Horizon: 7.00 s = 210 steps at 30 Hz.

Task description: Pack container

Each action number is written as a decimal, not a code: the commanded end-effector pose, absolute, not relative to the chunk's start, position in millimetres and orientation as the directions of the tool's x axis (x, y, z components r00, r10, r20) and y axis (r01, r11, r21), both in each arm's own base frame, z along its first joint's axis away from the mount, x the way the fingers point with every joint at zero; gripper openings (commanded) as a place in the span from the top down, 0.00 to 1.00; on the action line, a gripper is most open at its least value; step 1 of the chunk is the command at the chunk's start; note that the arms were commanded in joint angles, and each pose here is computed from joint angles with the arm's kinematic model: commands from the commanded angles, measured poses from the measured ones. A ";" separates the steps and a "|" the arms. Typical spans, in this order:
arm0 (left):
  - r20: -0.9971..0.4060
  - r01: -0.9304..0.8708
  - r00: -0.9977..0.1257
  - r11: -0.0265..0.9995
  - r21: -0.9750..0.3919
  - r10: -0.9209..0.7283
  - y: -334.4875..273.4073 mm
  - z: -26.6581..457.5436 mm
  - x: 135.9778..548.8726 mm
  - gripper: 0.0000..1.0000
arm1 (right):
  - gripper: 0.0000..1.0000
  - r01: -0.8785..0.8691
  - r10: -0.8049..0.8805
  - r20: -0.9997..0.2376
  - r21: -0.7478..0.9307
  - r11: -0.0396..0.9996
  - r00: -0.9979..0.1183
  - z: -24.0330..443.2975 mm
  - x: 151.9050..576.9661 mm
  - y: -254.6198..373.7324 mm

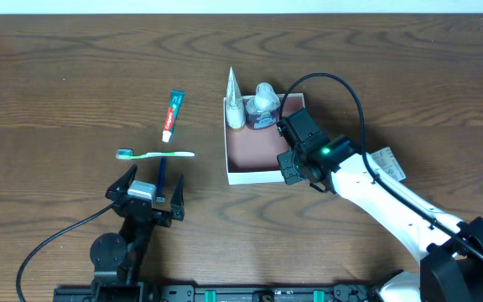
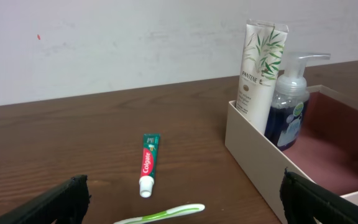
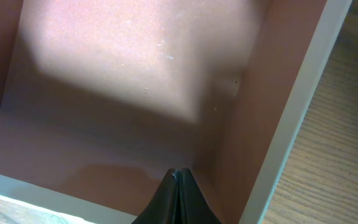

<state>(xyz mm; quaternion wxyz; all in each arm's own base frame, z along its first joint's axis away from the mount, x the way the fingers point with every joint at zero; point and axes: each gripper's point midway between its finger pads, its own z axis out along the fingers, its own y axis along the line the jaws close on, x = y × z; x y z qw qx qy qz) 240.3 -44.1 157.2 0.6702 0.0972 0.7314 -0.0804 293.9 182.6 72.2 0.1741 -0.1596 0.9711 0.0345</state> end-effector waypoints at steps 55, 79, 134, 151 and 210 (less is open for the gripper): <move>-0.990 0.261 -0.137 0.965 -0.014 0.022 -45.9 140.5 239.3 0.02 | 0.01 0.180 0.187 -0.190 0.050 0.982 -0.964 78.6 304.5 -35.8; -0.990 0.261 -0.137 0.965 -0.014 0.022 -45.9 140.5 239.3 0.02 | 0.13 0.192 0.191 0.021 0.076 0.979 -0.981 -2.5 301.9 -36.5; -0.990 0.261 -0.137 0.965 -0.014 0.022 -45.8 140.5 239.4 0.02 | 0.55 -0.332 -0.141 -0.448 0.384 0.861 -0.883 160.2 415.0 208.7; -0.990 0.261 -0.137 0.965 -0.014 0.022 -45.8 140.5 239.4 0.02 | 0.57 -0.273 -0.124 -0.403 0.337 0.901 -0.907 143.1 409.1 198.0; -0.990 0.261 -0.137 0.965 -0.014 0.022 -45.8 140.5 239.4 0.02 | 0.01 -0.150 -0.013 -0.376 0.336 0.930 -0.926 162.5 429.0 151.9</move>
